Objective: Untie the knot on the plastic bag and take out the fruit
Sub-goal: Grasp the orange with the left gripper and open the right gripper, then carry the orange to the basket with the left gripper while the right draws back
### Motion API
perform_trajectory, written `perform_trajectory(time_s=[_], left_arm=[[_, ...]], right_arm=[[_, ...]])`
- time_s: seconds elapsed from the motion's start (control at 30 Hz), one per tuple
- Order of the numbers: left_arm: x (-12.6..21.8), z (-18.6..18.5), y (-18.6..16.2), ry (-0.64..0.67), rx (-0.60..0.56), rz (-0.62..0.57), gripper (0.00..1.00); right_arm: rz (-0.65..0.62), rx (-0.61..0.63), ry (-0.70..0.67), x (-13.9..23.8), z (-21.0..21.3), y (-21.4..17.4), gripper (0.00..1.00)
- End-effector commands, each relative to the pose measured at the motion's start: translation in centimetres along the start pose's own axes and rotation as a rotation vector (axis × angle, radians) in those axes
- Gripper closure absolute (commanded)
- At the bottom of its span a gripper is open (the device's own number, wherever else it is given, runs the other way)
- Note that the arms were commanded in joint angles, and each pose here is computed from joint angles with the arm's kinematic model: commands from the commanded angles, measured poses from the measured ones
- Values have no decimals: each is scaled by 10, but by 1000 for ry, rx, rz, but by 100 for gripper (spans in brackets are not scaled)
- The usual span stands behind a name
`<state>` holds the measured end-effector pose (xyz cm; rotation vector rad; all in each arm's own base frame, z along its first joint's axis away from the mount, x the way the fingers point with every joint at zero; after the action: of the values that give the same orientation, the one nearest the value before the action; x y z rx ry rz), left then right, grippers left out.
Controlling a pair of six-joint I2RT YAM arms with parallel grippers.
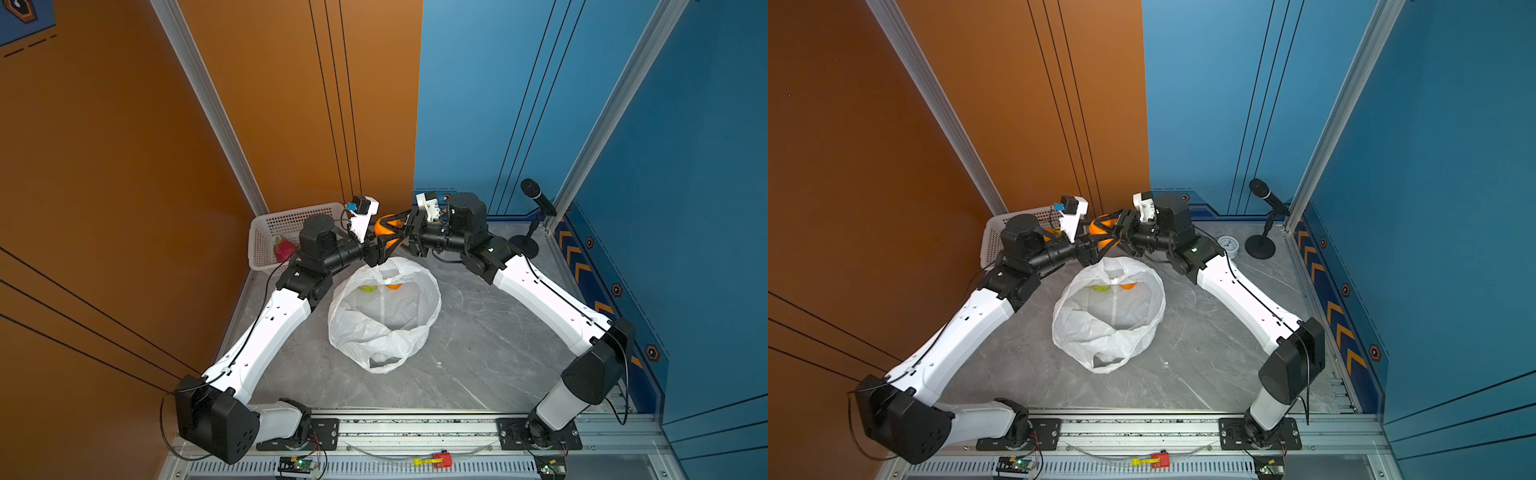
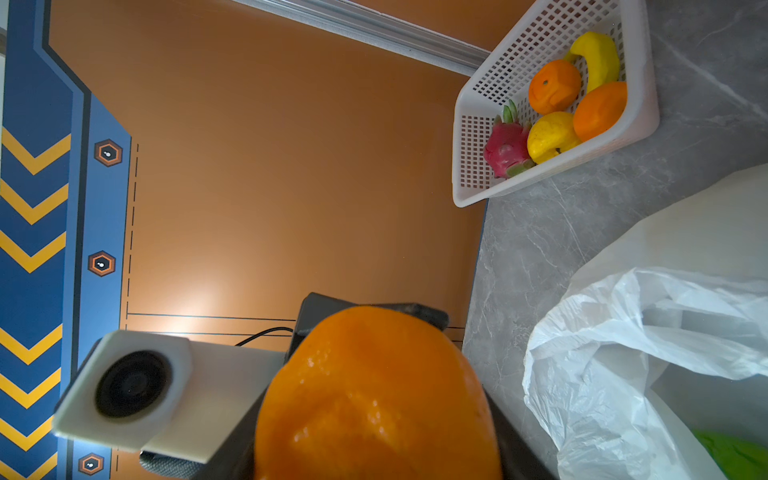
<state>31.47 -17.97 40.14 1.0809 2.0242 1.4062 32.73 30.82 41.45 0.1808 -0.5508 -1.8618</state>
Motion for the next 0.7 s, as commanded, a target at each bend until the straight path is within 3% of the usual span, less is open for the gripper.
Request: perform_trajectory(time_s=[0.0, 0.17, 0.37, 0.5, 0.67], left_arm=[[2, 17, 12, 131, 12, -26, 44], [6, 43, 24, 228, 58, -56, 45], [17, 97, 33, 421, 193, -73, 49], [29, 147, 33, 596, 361, -109, 50], [35, 209, 19, 731, 616, -107, 49]], right_arm=[[-68, 45, 39, 10, 15, 18, 37], [-168, 148, -16, 24, 13, 32, 19], [-305, 405, -87, 40, 12, 41, 11], [-357, 561, -128, 43, 8, 47, 7], [-313, 669, -165, 33, 0, 54, 5]])
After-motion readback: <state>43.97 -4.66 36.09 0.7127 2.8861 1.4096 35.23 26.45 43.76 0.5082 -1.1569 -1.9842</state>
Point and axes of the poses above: each gripper's point midway between its finger pads, its own x axis back along the fingers, its own z axis along the line the jaws close on, y = z × x, the point moved 7 cm from there along x, back along the fingers, and after that the axes turned 13 degrees about x, right-handed, at the moved point
